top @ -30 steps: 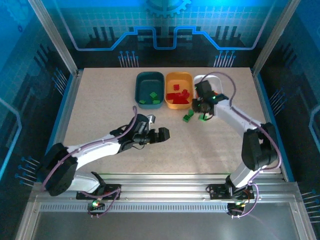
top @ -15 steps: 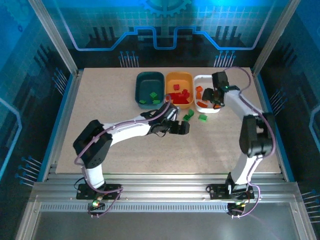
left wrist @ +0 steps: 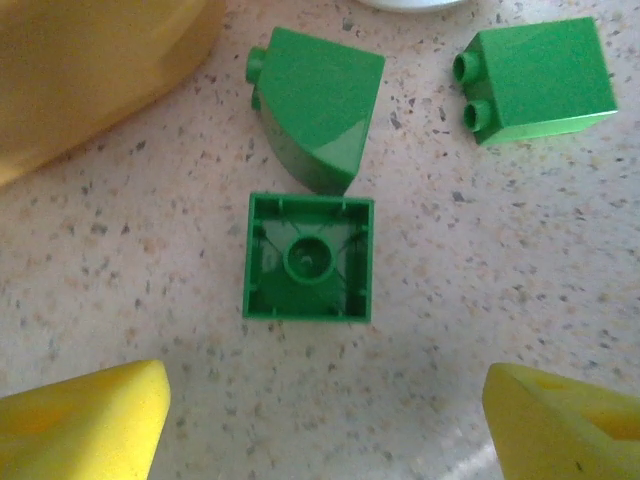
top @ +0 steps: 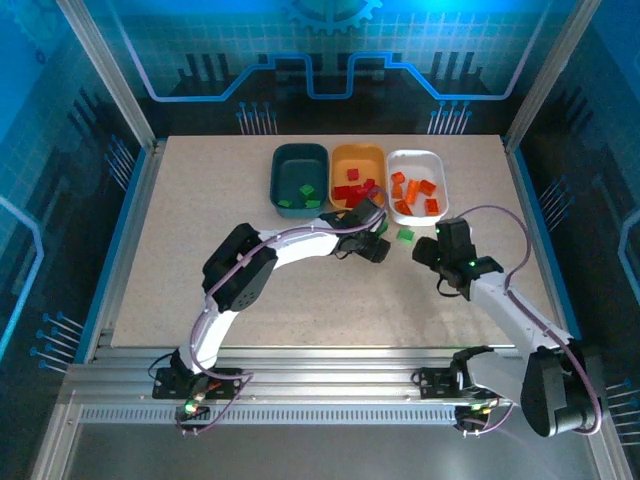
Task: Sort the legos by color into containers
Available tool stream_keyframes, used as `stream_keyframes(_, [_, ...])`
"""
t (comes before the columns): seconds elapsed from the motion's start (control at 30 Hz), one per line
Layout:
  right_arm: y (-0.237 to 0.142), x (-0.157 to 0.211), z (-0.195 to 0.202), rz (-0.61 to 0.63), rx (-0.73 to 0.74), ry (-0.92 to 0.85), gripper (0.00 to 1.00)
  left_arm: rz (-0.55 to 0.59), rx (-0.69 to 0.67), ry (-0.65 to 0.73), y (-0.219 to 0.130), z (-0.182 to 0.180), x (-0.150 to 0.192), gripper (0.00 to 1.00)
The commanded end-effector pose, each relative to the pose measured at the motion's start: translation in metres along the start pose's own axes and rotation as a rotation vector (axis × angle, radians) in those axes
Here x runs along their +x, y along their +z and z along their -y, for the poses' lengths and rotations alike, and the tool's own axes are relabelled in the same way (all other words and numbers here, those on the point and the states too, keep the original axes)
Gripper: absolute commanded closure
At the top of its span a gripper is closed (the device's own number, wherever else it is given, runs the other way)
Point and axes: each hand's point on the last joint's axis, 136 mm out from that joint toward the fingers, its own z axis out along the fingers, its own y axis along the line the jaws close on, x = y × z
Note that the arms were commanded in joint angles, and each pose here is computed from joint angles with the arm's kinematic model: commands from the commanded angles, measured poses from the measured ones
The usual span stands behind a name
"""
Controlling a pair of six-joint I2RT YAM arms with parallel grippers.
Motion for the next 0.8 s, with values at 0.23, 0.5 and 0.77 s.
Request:
stream_keyframes(0.23, [0.008,-0.014,0.005,0.088,0.058,0.073,0.28,0.004,-0.063,0.082,0.033,0.001,-0.014,0.31])
stream_keyframes(0.5, [0.005,-0.015,-0.002,0.098,0.01,0.069,0.3,0.01,-0.078,0.049,0.035,-0.001,-0.01,0.55])
stream_keyframes(0.77, [0.002,-0.016,-0.01,0.099,-0.041,0.06,0.3,0.046,-0.048,0.048,0.011,0.005,-0.006,0.72])
